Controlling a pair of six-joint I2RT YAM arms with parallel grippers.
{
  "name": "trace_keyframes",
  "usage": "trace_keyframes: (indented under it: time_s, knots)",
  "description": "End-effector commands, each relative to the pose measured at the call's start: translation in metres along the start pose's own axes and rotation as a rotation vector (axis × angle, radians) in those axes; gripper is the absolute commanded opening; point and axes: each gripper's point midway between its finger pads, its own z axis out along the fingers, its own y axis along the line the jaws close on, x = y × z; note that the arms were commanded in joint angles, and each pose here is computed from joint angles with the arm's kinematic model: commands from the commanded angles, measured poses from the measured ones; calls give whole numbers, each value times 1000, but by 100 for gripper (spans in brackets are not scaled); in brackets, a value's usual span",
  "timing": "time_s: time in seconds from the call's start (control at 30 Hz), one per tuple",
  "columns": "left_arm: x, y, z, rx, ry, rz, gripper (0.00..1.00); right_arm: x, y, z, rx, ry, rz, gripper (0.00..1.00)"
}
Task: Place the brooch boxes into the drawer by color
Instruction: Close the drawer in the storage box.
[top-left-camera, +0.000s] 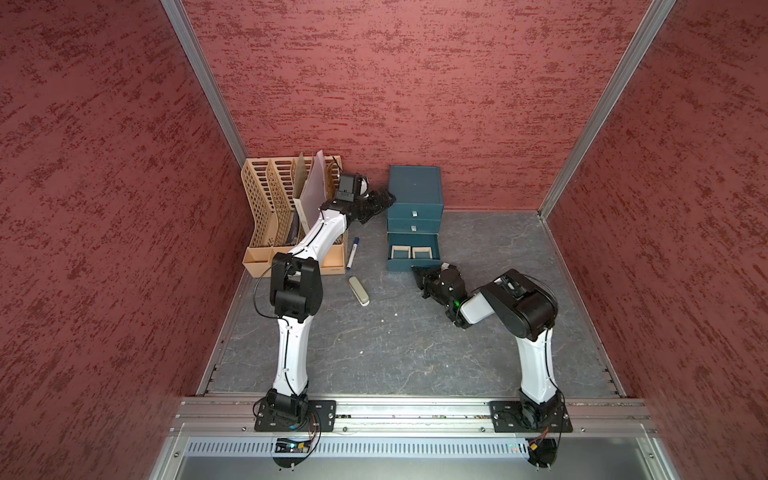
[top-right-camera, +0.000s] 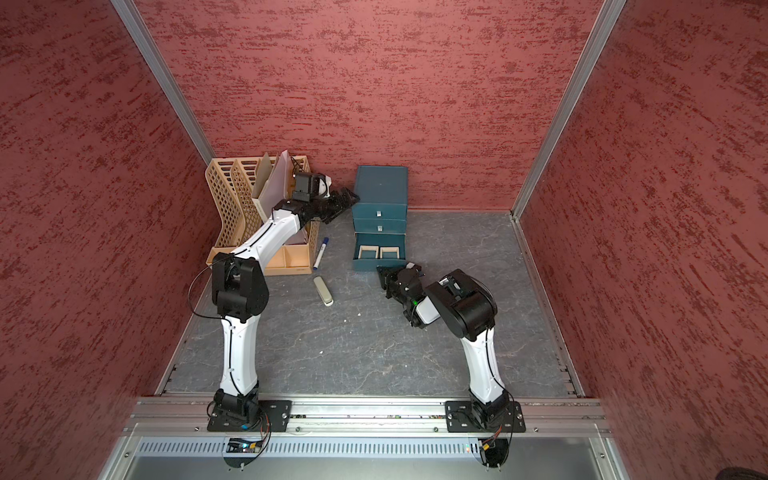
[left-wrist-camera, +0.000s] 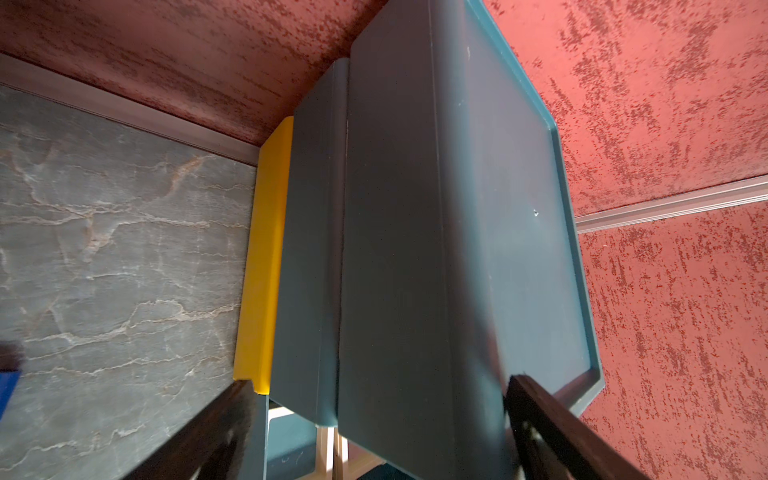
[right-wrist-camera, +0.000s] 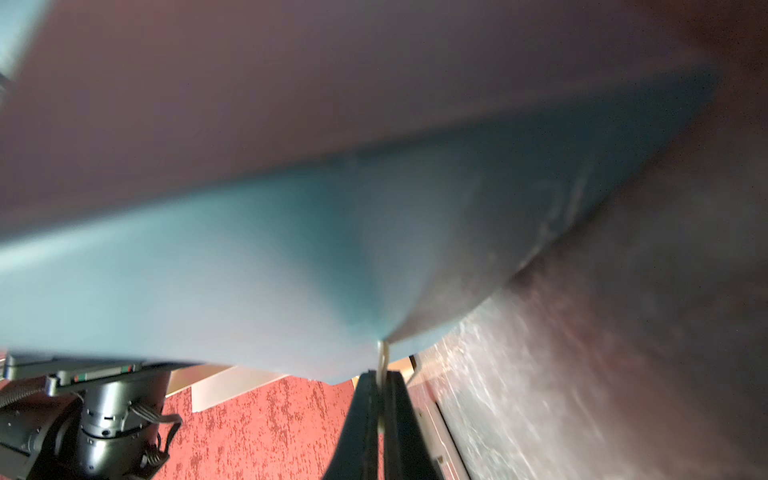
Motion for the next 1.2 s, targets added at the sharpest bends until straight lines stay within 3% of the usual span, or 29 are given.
trace_keyframes:
  time_s: [0.0, 1.17]
  knots:
    - [17, 17, 11, -56, 53, -9, 98, -11, 13, 9, -24, -29, -9, 0]
    - [16, 15, 10, -56, 60, -10, 98, -57, 13, 73, 23, -94, 36, 0]
